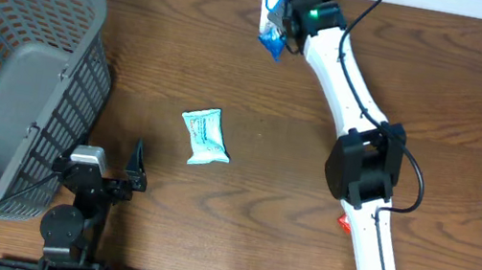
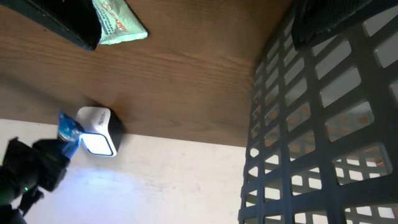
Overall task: Scan the item barcode
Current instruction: 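Hold the Oreo pack in front of the scanner window, then carry the Oreo pack to the right edge and release it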
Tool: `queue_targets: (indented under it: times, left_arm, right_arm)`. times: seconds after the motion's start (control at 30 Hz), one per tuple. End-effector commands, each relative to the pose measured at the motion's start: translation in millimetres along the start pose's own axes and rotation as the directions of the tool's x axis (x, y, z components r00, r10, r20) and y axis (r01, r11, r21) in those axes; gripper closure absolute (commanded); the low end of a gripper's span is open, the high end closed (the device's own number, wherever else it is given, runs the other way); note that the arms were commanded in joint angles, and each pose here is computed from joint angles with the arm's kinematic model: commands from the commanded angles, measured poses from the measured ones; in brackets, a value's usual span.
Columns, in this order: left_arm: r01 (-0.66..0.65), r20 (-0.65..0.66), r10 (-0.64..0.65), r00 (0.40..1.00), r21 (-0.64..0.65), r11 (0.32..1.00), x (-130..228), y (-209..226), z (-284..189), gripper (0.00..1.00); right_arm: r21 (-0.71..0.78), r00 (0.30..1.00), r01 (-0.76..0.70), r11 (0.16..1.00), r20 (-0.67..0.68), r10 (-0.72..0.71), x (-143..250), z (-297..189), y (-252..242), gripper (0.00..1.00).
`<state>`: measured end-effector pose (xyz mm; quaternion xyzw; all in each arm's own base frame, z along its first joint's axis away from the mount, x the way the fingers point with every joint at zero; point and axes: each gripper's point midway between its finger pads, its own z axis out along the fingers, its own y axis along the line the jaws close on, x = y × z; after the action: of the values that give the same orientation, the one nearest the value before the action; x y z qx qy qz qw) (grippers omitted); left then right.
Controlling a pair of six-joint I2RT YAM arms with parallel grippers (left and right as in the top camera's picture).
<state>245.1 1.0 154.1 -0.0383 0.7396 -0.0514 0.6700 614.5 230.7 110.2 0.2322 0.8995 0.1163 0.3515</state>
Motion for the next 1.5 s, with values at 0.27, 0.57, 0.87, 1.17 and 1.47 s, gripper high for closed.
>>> queue_targets:
  times: [0.27, 0.57, 0.87, 1.17, 1.47]
  left_arm:
    - [0.007, -0.05, -0.007, 0.999, -0.005, 1.0, 15.5, 2.1, 0.8, 0.02]
    - [0.007, -0.05, -0.007, 0.999, -0.005, 1.0, 15.5, 2.2, 0.8, 0.02]
    - [0.007, -0.05, -0.007, 0.999, -0.005, 1.0, 15.5, 2.1, 0.8, 0.02]
    - [0.007, -0.05, -0.007, 0.999, -0.005, 1.0, 15.5, 2.2, 0.8, 0.02]
    - [0.007, -0.05, -0.007, 0.999, -0.005, 1.0, 15.5, 2.2, 0.8, 0.02]
  right_arm:
    - [-0.103, 0.953, -0.099, 0.99, 0.276, 0.124, -64.0, -5.7, 24.9, 0.99]
    - [-0.098, 0.945, -0.139, 0.985, 0.283, 0.161, -63.2, 10.8, 14.9, 0.98]
    - [0.047, 0.979, -0.083, 0.995, 0.192, 0.073, -83.4, -27.1, -23.6, 0.99]
    - [0.374, 0.998, -0.056, 0.926, 0.035, 0.046, -108.7, -130.3, -137.4, 0.99]
    - [0.675, 0.98, -0.102, 0.73, -0.058, 0.191, -133.6, -166.0, -310.6, 0.99]
